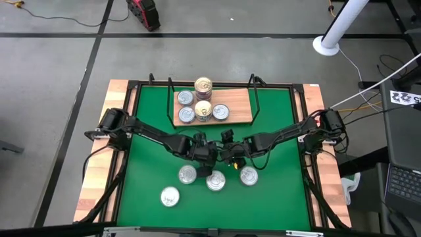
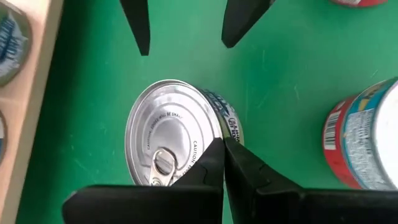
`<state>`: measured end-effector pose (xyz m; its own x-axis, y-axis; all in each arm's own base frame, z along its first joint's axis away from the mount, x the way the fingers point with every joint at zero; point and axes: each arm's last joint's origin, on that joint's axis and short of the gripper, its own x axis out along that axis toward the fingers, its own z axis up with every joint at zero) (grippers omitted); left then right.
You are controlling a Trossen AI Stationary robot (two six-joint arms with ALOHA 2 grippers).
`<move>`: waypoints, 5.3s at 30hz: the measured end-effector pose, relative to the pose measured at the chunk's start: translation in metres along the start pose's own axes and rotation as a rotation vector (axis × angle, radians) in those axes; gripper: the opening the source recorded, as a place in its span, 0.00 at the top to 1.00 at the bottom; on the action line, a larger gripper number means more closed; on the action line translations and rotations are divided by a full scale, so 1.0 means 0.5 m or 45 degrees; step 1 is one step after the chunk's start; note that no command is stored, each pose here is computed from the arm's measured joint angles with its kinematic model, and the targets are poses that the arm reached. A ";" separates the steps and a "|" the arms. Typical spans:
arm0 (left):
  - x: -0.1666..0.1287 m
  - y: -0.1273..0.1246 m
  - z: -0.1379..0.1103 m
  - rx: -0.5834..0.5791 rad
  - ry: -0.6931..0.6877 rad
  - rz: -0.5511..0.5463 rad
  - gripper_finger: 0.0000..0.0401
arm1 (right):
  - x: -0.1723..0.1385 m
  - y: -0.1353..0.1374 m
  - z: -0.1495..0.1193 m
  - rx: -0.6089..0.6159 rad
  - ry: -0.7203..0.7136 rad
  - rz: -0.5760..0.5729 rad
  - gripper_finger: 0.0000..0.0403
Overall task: Stack canned seafood by type on shelf
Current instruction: Stack the green tuna can on top of the green tuna can on the shelf, then stack the yellow-blue tuna can on top of the yellow-blue tuna can on the shelf
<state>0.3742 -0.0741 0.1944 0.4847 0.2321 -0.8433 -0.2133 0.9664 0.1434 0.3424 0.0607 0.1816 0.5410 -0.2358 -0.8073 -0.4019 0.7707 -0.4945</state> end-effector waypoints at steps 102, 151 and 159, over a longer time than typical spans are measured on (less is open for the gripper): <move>-0.212 0.084 -0.018 -0.005 -0.008 -0.024 0.61 | 0.047 -0.215 -0.125 -0.017 0.381 -0.532 0.65; -0.216 0.070 -0.019 -0.031 -0.024 -0.054 0.61 | 0.042 -0.221 -0.119 -0.089 0.422 -0.521 0.28; -0.222 0.053 -0.024 -0.030 -0.027 -0.076 0.61 | 0.022 -0.230 -0.115 -0.143 0.503 -0.432 0.29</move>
<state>0.3043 -0.0755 0.2856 0.5152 0.1769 -0.8386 -0.2034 0.9758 0.0808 0.3523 -0.0646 0.2111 0.3435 -0.6827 -0.6449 -0.3410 0.5492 -0.7630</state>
